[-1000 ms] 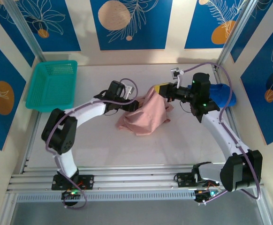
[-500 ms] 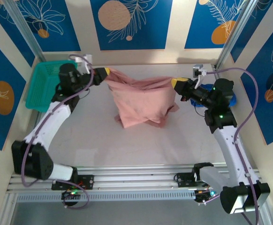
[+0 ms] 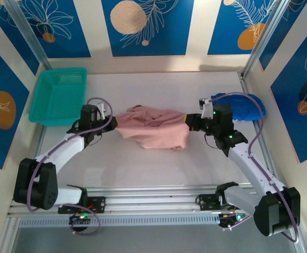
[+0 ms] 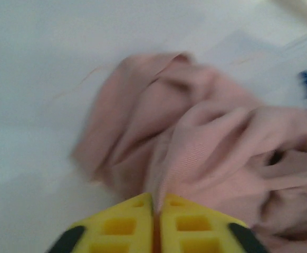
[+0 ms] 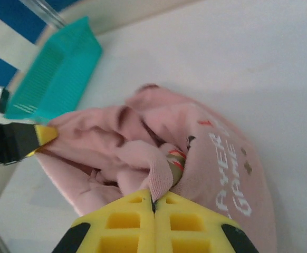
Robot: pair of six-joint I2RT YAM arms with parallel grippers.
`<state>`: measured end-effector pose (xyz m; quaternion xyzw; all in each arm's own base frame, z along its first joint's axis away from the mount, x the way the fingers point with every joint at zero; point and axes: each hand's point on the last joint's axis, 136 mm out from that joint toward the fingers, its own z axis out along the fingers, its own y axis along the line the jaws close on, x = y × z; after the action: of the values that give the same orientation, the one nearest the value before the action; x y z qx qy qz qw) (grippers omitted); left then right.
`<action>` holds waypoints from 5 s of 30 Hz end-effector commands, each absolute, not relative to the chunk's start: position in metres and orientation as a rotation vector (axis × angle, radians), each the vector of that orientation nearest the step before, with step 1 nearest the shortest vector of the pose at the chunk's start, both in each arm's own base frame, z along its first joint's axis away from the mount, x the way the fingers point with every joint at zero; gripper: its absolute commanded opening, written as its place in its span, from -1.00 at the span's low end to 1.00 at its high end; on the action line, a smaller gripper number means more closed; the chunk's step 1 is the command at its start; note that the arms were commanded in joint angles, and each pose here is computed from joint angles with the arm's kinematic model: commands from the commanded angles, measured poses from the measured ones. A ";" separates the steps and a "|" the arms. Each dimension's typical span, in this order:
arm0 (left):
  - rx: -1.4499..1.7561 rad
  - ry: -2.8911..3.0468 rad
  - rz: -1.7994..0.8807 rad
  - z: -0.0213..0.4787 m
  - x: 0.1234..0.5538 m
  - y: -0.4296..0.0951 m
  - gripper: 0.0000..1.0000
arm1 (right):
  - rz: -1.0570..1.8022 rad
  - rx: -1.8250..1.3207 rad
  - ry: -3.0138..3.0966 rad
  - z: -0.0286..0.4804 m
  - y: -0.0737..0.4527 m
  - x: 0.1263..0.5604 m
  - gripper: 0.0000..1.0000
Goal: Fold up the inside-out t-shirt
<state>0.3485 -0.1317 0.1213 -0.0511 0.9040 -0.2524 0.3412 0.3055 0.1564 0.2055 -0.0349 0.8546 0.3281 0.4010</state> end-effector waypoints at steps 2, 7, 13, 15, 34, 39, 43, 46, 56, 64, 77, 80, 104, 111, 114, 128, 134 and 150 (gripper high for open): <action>-0.037 2.414 -0.377 0.104 0.320 -0.111 -0.28 | 0.672 -0.041 2.365 0.149 0.155 0.274 -1.00; 0.237 2.247 -0.270 0.148 0.307 -0.149 0.15 | 0.623 -0.113 2.430 0.126 0.164 0.253 -1.00; 0.542 2.214 -0.410 0.153 0.304 -0.219 0.20 | 0.638 -0.136 2.394 0.134 0.167 0.255 -1.00; 0.543 2.268 -0.383 0.144 0.317 -0.228 0.20 | 0.636 -0.142 2.388 0.136 0.167 0.256 -1.00; 0.458 2.380 -0.119 0.115 0.408 -0.240 -0.76 | 0.622 -0.149 2.348 0.149 0.159 0.253 -1.00; 0.425 2.294 -0.232 0.162 0.407 -0.241 -0.95 | 0.601 -0.140 2.306 0.164 0.154 0.259 -1.00; 0.351 2.081 -0.517 0.255 0.393 -0.240 -1.00 | 0.567 -0.116 2.209 0.199 0.145 0.270 -1.00; 0.246 1.868 -0.726 0.334 0.376 -0.219 -1.00 | 0.532 -0.093 2.094 0.238 0.133 0.279 -1.00; 0.230 1.678 -0.866 0.410 0.344 -0.196 -1.00 | 0.482 -0.020 2.091 0.242 0.113 0.288 -1.00; 0.342 1.767 -1.015 0.365 0.338 -0.224 -1.00 | 0.679 -0.230 2.271 0.169 0.158 0.259 -0.92; 0.528 1.729 -0.930 0.350 0.323 -0.225 -1.00 | 1.109 -1.024 2.050 0.198 0.278 0.167 -0.27; 0.547 1.732 -0.920 0.345 0.318 -0.224 -1.00 | 1.050 -0.844 1.974 0.225 0.274 0.208 -0.09; 0.522 1.718 -0.941 0.352 0.302 -0.217 -1.00 | 1.256 -0.494 2.198 0.173 0.286 0.282 0.32; 0.489 1.742 -0.912 0.354 0.309 -0.214 -1.00 | 1.105 -0.559 2.293 0.141 0.269 0.217 0.47; 0.482 1.738 -0.913 0.358 0.311 -0.214 -1.00 | 1.015 -0.567 2.332 0.125 0.262 0.205 0.50; 0.318 1.801 -0.967 0.389 0.306 -0.206 -1.00 | 0.391 -0.445 2.178 0.190 0.207 0.265 -0.96; 0.391 1.694 -1.058 0.435 0.282 -0.232 -1.00 | 0.328 -0.169 1.922 0.319 0.121 0.301 -1.00; 0.047 2.010 -0.749 0.306 0.319 -0.193 -1.00 | 0.543 -0.310 2.291 0.263 0.171 0.394 -0.57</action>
<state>0.3175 -0.2164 0.3465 0.0652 0.7894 -0.3616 0.4918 0.3977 0.1483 0.3145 -0.0899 0.8528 0.1983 0.4747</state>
